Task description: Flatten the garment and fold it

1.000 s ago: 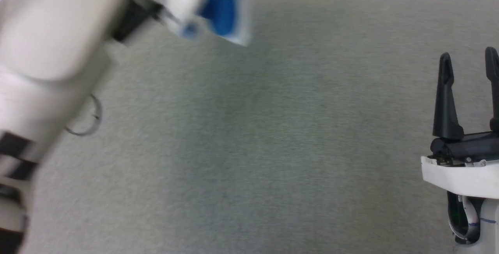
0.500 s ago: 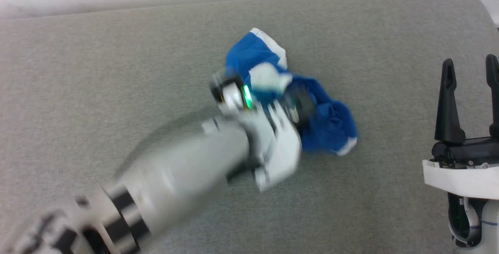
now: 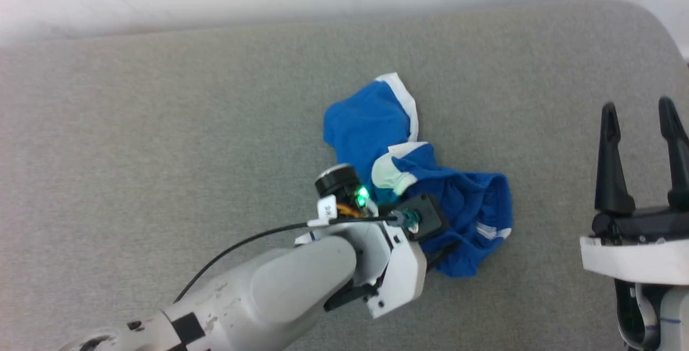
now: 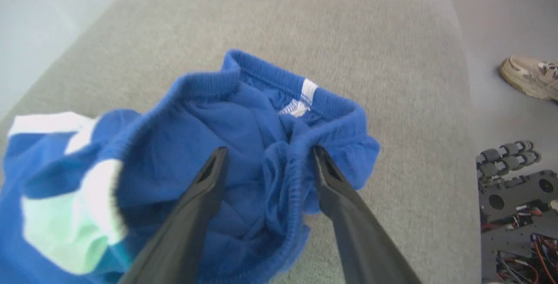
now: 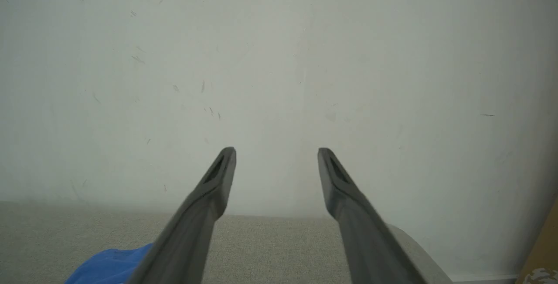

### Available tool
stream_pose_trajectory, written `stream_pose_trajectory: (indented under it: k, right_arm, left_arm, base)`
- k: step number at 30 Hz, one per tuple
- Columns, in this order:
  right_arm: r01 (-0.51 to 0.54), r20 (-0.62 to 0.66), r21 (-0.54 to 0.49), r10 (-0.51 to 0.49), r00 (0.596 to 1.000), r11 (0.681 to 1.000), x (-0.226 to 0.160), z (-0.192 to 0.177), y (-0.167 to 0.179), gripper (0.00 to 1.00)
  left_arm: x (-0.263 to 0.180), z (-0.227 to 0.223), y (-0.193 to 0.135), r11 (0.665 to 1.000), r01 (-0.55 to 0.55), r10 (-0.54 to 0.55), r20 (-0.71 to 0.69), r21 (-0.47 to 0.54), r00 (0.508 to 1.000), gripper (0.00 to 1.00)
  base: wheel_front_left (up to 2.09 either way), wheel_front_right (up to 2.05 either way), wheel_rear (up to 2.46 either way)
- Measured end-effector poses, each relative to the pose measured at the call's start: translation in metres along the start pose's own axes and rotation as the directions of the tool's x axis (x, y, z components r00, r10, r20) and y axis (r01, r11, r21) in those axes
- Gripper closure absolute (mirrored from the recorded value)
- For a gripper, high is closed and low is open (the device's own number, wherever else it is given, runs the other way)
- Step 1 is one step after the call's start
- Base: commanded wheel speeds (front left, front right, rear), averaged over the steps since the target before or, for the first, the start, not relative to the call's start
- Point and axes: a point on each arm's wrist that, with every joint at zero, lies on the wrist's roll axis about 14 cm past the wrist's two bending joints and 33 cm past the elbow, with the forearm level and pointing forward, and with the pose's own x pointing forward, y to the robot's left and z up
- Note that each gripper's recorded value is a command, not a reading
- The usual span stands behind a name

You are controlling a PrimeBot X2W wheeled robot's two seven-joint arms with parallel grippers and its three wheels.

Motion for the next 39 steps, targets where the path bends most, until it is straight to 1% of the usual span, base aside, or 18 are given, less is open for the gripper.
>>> stream_pose_trajectory:
  k: [2,4,7,9,10,12,13,15,18,20,22,24,25,28,30,36,39]
  right_arm:
    - [0.001,0.0,-0.002,-0.001,1.0,1.0,-0.005,0.003,0.0,0.0]
    - [0.0,0.006,0.0,0.0,1.0,1.0,-0.009,0.007,0.0,0.0]
    - [-0.01,0.015,-0.001,0.01,1.0,1.0,-0.014,0.013,0.003,0.0]
    - [-0.019,0.023,0.004,0.019,1.0,1.0,-0.016,0.016,0.007,0.0]
    - [-0.025,0.028,0.006,0.025,0.999,1.0,-0.016,0.018,0.009,0.0]
    - [-0.038,0.035,0.012,0.038,0.999,0.999,-0.016,0.02,0.014,0.0]
    - [-0.045,0.038,0.016,0.045,0.998,0.999,-0.016,0.021,0.016,0.0]
    - [-0.06,0.048,0.021,0.059,0.997,0.998,-0.014,0.024,0.021,0.0]
    - [-0.077,0.057,0.028,0.075,0.996,0.997,-0.012,0.026,0.027,0.0]
    - [-0.084,0.058,0.03,0.082,0.995,0.996,-0.01,0.026,0.03,0.0]
    - [-0.085,0.053,0.032,0.083,0.995,0.996,-0.01,0.024,0.031,0.0]
    - [-0.081,0.044,0.031,0.08,0.996,0.996,-0.009,0.02,0.029,0.0]
    - [-0.079,0.037,0.031,0.078,0.996,0.996,-0.009,0.018,0.029,0.0]
    - [-0.064,0.015,0.041,0.063,0.998,0.997,-0.009,0.01,0.024,0.0]
    - [-0.056,-0.002,0.053,0.056,0.998,0.997,-0.01,0.004,0.022,0.0]
    - [-0.041,-0.057,0.087,0.046,0.997,0.995,-0.018,-0.012,0.02,0.0]
    - [-0.043,-0.066,0.088,0.049,0.997,0.995,-0.02,-0.015,0.021,0.0]
  left_arm:
    - [-0.005,0.024,0.005,0.999,-0.029,0.028,0.101,0.013,0.994,0.0]
    - [-0.013,0.047,0.01,0.997,-0.073,0.068,0.198,0.015,0.978,0.0]
    - [-0.031,0.081,0.021,0.987,-0.164,0.151,0.339,0.008,0.928,0.0]
    - [-0.048,0.104,0.031,0.969,-0.246,0.225,0.444,-0.013,0.867,0.0]
    - [-0.058,0.113,0.039,0.955,-0.295,0.268,0.486,-0.022,0.832,0.0]
    - [-0.081,0.128,0.056,0.912,-0.408,0.368,0.549,-0.055,0.75,0.0]
    - [-0.093,0.132,0.066,0.883,-0.464,0.422,0.566,-0.077,0.708,0.0]
    - [-0.121,0.137,0.085,0.805,-0.582,0.525,0.589,-0.112,0.614,0.0]
    - [-0.173,0.147,0.107,0.658,-0.726,0.653,0.632,-0.2,0.417,0.0]
    - [-0.2,0.136,0.117,0.563,-0.787,0.722,0.613,-0.25,0.321,0.0]
    - [-0.22,0.115,0.126,0.474,-0.831,0.785,0.567,-0.292,0.248,0.0]
    - [-0.236,0.094,0.131,0.399,-0.863,0.83,0.523,-0.311,0.196,0.0]
    - [-0.242,0.085,0.132,0.368,-0.873,0.848,0.501,-0.32,0.173,0.0]
    - [-0.255,0.056,0.133,0.301,-0.89,0.891,0.432,-0.342,0.136,0.0]
    - [-0.26,0.037,0.13,0.277,-0.899,0.91,0.393,-0.339,0.132,0.0]
    - [-0.272,-0.007,0.118,0.239,-0.905,0.948,0.288,-0.352,0.138,0.0]
    - [-0.271,-0.023,0.109,0.245,-0.905,0.954,0.253,-0.349,0.16,0.0]
  base:
    - [0.0,0.0,0.0]
    - [0.0,0.0,0.0]
    - [0.0,0.0,0.0]
    - [0.0,0.0,0.0]
    - [0.0,0.0,0.0]
    - [0.0,0.0,0.0]
    - [0.0,0.0,0.0]
    - [0.0,0.0,0.0]
    - [0.0,0.0,0.0]
    - [0.0,0.0,0.0]
    - [0.0,0.0,0.0]
    - [0.0,0.0,0.0]
    - [0.0,0.0,0.0]
    - [0.0,0.0,0.0]
    - [0.0,0.0,0.0]
    - [0.0,0.0,0.0]
    - [0.0,0.0,0.0]
